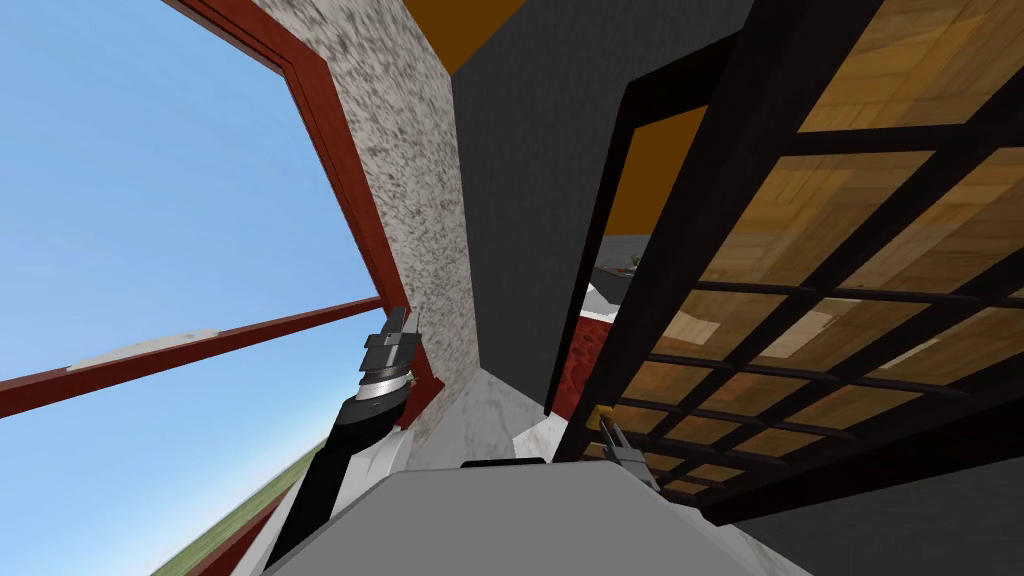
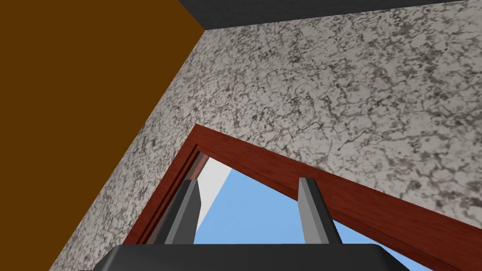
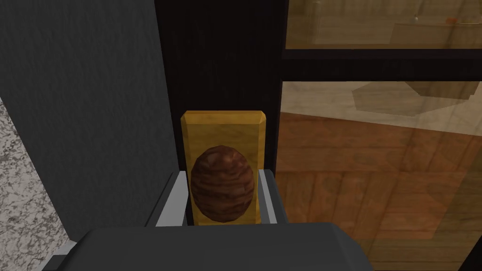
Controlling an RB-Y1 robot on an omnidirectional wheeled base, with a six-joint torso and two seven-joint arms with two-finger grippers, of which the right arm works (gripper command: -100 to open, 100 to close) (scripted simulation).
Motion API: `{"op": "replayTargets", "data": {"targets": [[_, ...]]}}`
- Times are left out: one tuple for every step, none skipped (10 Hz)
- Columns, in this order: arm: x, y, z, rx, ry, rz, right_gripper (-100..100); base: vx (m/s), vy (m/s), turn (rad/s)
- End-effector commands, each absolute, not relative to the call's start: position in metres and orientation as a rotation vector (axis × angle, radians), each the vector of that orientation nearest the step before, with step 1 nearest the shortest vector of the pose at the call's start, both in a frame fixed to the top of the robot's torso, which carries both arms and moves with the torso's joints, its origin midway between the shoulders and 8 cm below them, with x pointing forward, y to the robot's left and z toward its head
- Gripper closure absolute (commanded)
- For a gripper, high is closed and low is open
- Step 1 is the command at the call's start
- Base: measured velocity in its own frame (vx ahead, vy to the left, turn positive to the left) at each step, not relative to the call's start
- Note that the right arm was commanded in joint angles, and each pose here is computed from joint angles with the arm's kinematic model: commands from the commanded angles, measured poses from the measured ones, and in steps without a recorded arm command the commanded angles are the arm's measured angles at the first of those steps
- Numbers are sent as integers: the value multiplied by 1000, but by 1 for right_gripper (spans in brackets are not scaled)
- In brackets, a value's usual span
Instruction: Pull the door open
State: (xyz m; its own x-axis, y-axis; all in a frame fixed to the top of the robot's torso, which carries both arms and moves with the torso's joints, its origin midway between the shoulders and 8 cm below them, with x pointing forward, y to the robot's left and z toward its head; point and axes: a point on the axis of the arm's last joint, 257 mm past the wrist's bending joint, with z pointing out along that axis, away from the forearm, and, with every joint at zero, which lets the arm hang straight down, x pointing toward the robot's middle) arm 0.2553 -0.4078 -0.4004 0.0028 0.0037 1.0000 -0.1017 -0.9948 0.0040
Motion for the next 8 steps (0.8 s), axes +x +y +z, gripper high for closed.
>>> {"op": "replayTargets", "data": {"targets": [[254, -408, -400, 2175, -96, 2171, 100, -138, -9, 123], [253, -408, -400, 2178, -90, 2175, 100, -218, -49, 143], [252, -408, -400, 2181, -83, 2179, 100, -257, -67, 142], [250, -407, -400, 2187, -71, 2185, 100, -239, -41, 171], [249, -407, -400, 2190, -64, 2190, 100, -223, -38, 142], [248, -407, -400, 2194, -56, 2194, 100, -224, -16, 122], [246, -407, -400, 2199, -46, 2199, 100, -216, -12, 142], [245, -407, -400, 2203, -39, 2203, 100, -236, -26, 129]]}}
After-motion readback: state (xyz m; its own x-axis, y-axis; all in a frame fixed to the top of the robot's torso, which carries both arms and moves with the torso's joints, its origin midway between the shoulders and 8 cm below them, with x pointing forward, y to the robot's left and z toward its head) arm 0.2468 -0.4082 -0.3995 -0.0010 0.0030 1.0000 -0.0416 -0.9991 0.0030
